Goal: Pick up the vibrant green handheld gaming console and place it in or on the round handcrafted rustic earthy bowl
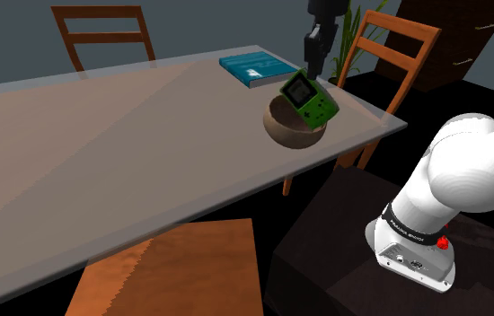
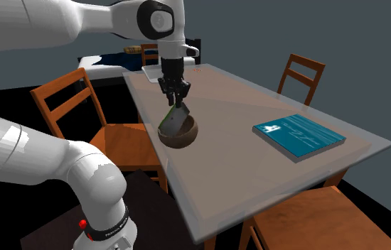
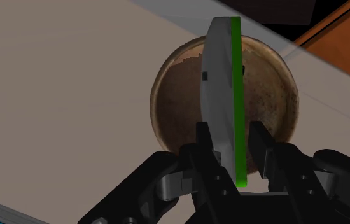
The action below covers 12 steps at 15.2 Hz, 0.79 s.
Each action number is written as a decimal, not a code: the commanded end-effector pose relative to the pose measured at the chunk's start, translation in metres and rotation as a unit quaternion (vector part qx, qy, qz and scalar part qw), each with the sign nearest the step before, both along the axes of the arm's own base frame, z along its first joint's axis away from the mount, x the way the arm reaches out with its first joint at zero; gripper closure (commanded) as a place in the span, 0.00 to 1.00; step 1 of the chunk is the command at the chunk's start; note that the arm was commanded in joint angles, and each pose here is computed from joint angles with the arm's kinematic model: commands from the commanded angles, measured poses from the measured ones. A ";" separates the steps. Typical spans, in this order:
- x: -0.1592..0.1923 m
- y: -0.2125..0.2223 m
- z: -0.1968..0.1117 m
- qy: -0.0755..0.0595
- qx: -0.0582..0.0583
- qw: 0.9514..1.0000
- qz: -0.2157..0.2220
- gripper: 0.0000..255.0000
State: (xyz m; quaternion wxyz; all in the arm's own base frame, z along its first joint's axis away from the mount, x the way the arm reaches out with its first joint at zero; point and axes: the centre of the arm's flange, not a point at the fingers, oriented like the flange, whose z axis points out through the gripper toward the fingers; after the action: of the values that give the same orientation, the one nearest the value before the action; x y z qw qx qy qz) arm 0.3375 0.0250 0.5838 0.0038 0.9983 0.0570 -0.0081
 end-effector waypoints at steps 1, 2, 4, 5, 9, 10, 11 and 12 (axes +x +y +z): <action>0.000 0.000 0.000 0.000 0.000 1.000 0.000 1.00; 0.000 0.000 0.000 0.000 0.000 1.000 0.000 1.00; 0.000 0.000 0.000 0.000 0.000 1.000 0.000 0.00; 0.000 0.000 0.000 0.000 0.000 1.000 0.000 0.00; 0.000 0.000 0.000 0.000 0.000 1.000 0.000 0.00; 0.000 0.000 0.013 0.000 0.000 1.000 0.000 0.00; 0.000 0.000 0.026 0.000 0.000 1.000 0.000 0.00; 0.001 0.000 0.039 0.000 0.000 1.000 0.000 0.00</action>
State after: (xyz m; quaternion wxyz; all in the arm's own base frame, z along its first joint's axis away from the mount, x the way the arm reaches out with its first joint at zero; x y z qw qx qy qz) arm 0.3373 0.0260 0.6106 0.0038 0.9983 0.0569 -0.0077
